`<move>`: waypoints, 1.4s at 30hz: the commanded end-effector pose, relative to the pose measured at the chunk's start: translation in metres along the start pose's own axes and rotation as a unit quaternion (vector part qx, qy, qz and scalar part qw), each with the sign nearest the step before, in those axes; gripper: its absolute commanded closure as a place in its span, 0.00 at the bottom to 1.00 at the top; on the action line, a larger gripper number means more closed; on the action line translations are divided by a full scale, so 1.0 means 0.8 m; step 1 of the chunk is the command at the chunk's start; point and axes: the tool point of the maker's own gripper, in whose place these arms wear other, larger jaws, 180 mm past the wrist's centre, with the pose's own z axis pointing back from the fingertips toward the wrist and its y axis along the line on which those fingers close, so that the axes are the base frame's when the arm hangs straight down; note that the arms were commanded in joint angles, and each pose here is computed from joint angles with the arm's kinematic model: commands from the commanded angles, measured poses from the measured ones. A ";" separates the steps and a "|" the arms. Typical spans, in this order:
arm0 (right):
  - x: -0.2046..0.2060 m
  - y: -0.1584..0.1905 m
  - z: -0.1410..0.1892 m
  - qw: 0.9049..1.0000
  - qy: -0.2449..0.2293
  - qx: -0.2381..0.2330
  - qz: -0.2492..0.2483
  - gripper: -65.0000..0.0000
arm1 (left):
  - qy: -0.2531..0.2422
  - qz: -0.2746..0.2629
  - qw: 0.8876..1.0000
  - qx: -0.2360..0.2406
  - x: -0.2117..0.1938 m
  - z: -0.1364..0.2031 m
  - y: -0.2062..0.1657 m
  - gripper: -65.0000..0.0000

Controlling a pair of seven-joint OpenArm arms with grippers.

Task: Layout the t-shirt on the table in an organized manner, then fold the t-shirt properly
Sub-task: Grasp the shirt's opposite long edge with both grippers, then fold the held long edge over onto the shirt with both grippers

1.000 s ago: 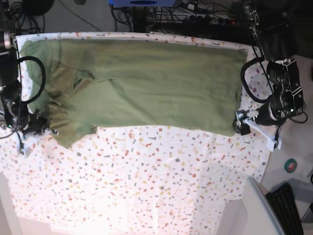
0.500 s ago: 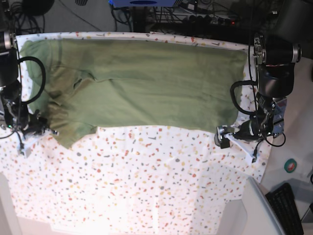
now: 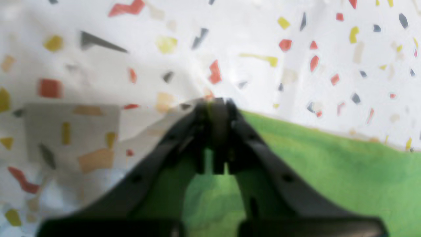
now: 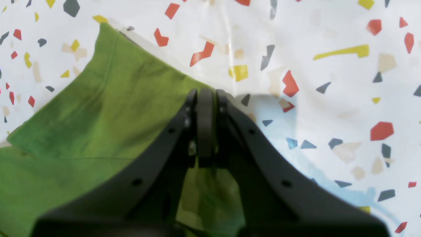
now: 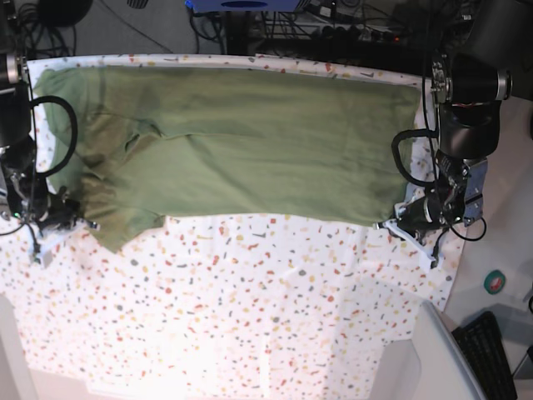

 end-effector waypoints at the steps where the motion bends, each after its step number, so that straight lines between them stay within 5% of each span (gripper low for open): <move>1: 0.036 -0.004 0.008 0.999 -0.033 -0.001 0.004 1.00 | 0.003 -0.006 1.000 0.001 0.007 0.003 0.001 1.00; 11: 0.061 0.014 0.020 0.996 -0.085 0.015 0.026 1.00 | -0.074 -0.062 0.995 -0.013 0.059 0.034 -0.025 1.00; 28: 0.055 0.018 0.039 0.993 -0.102 0.025 0.055 1.00 | -0.112 -0.038 0.993 -0.016 0.044 0.100 -0.013 1.00; 42: 0.011 0.017 0.086 0.989 -0.130 0.043 0.051 1.00 | -0.082 -0.082 0.993 -0.006 -0.014 0.155 -0.021 1.00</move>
